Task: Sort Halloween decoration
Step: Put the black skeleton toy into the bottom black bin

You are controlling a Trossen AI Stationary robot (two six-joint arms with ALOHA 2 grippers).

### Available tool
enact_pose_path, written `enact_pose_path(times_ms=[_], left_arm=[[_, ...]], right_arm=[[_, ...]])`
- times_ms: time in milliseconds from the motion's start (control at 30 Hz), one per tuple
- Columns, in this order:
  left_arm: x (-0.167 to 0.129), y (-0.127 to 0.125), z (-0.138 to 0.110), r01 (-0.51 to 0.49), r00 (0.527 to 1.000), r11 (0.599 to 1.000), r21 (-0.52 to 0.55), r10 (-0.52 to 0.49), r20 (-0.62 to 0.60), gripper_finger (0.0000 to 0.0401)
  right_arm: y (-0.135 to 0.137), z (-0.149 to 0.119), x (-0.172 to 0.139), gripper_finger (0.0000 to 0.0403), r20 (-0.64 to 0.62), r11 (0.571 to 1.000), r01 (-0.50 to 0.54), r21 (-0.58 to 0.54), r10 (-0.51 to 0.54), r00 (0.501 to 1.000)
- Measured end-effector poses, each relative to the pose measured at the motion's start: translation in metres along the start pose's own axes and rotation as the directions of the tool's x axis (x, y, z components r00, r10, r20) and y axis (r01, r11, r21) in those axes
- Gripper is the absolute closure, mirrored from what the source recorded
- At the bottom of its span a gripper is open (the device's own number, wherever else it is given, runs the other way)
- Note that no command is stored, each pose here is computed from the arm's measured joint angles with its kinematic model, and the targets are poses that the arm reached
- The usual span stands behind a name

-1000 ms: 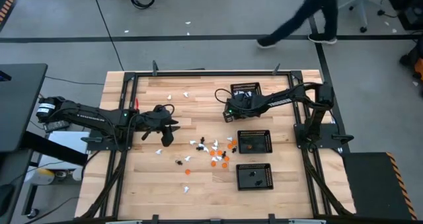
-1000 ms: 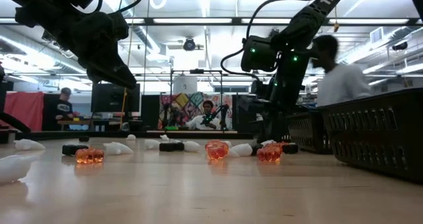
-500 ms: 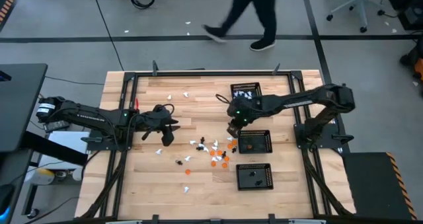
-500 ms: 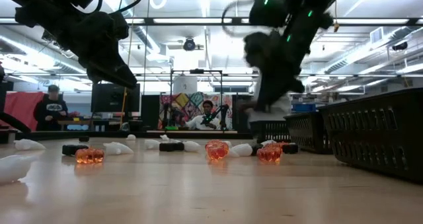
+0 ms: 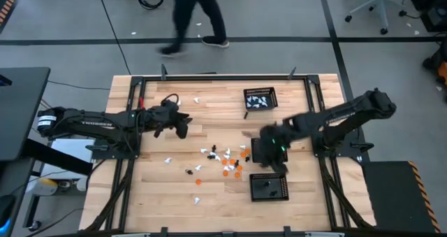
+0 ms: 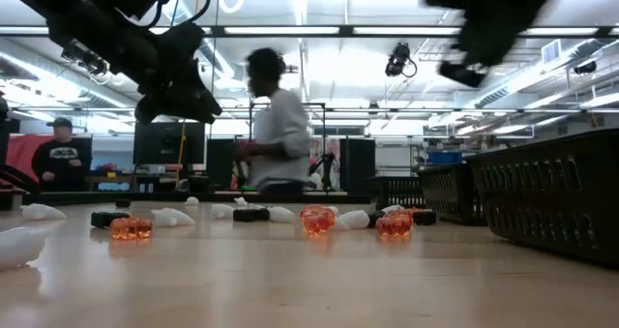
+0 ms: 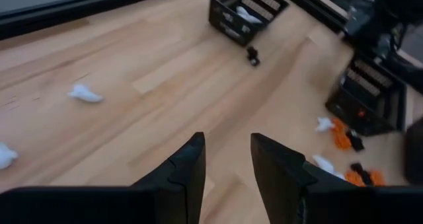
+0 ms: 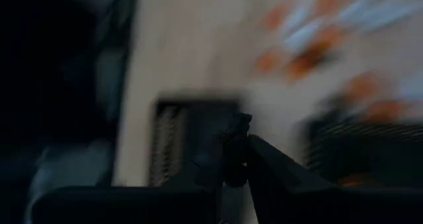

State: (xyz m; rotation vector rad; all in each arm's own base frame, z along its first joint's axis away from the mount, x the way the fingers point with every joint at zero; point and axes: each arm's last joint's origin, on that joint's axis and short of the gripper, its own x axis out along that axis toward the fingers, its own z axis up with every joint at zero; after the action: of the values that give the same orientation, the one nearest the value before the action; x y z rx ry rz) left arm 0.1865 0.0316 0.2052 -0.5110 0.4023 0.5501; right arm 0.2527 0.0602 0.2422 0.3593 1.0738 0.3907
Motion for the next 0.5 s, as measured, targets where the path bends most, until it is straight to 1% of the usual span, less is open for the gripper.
enact_pose_path(times_ms=[67,167,267,367,433,500], left_arm=[[0.001,0.002,0.001,-0.01,1.0,1.0,-0.016,0.01,0.004,0.0271],[0.001,0.003,0.002,-0.017,1.0,0.999,-0.032,0.017,0.007,0.0271],[0.001,0.003,0.002,-0.017,1.0,0.999,-0.033,0.017,0.007,0.0271],[0.001,0.003,0.002,-0.017,1.0,0.999,-0.031,0.017,0.008,0.0271],[0.001,0.003,0.002,-0.017,1.0,0.999,-0.031,0.017,0.008,0.0271],[0.001,0.003,0.002,-0.016,1.0,0.999,-0.032,0.017,0.008,0.0271]], right_arm=[[0.012,-0.014,0.012,0.0338,-0.071,0.999,-0.046,-0.024,0.045,0.996],[0.025,-0.035,0.028,0.0338,-0.15,0.998,-0.045,-0.044,0.038,0.988],[0.033,-0.05,0.042,0.0337,-0.15,0.999,-0.001,-0.044,-0.006,0.989],[0.037,-0.062,0.056,0.0337,-0.138,0.996,0.058,-0.067,-0.067,0.988],[0.039,-0.068,0.065,0.0337,-0.138,0.995,0.075,-0.071,-0.084,0.987],[0.039,-0.073,0.072,0.0334,-0.17,0.994,0.085,-0.063,-0.095,0.981]])
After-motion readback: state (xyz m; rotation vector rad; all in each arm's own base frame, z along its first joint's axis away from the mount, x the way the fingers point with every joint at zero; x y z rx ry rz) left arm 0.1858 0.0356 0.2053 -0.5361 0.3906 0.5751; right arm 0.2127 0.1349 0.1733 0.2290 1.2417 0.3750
